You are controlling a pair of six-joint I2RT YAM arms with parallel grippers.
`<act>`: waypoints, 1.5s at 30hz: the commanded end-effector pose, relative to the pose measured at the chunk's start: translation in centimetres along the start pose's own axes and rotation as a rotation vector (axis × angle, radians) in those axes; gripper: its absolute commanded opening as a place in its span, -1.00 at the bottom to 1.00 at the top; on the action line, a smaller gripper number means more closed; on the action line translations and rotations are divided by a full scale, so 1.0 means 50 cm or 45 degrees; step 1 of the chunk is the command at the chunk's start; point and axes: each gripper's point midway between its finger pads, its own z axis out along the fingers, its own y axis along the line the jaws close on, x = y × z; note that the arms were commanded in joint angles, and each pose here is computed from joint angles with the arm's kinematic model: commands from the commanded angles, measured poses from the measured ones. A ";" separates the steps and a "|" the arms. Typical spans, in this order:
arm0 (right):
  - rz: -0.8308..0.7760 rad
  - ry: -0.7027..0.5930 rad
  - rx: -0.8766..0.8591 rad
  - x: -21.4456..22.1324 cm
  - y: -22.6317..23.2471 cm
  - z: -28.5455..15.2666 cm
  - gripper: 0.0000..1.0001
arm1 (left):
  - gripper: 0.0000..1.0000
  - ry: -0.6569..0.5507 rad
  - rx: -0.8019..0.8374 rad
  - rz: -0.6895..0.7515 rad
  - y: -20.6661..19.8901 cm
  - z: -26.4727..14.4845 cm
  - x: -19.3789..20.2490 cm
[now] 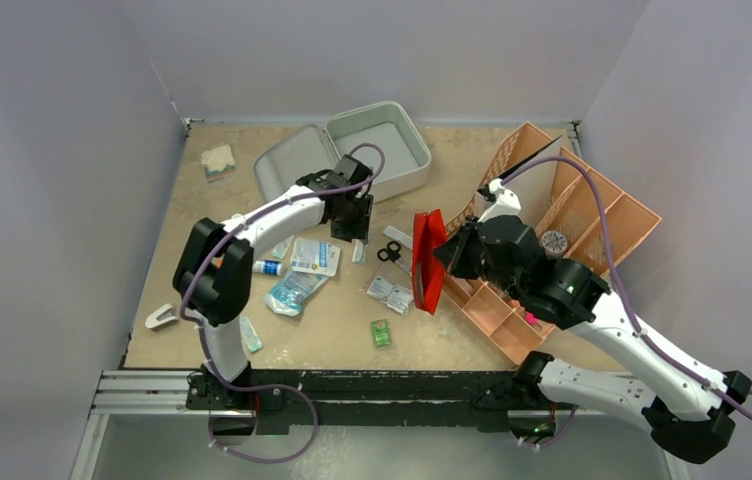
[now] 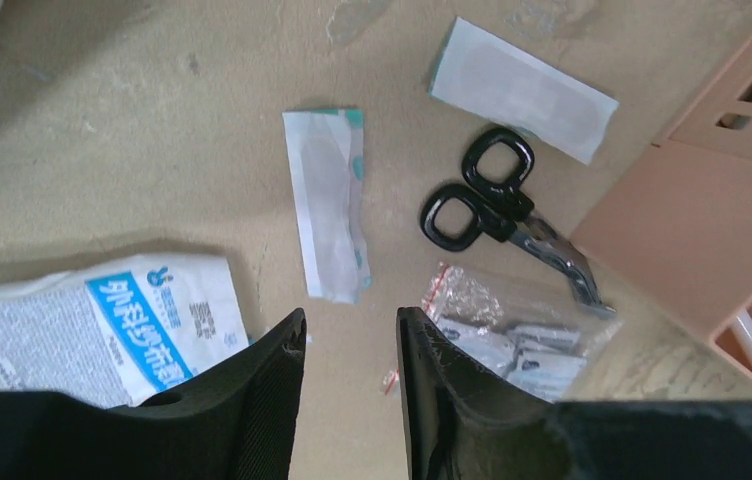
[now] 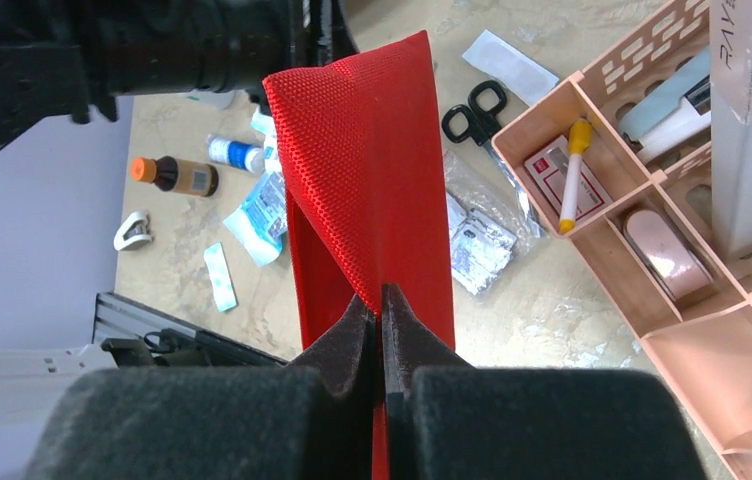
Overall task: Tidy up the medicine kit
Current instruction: Pick up the medical item at the center of the board.
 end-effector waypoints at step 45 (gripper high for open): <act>-0.032 0.065 -0.002 0.017 0.014 0.028 -1.00 | -1.00 -0.131 0.102 0.056 -0.030 -0.078 -0.041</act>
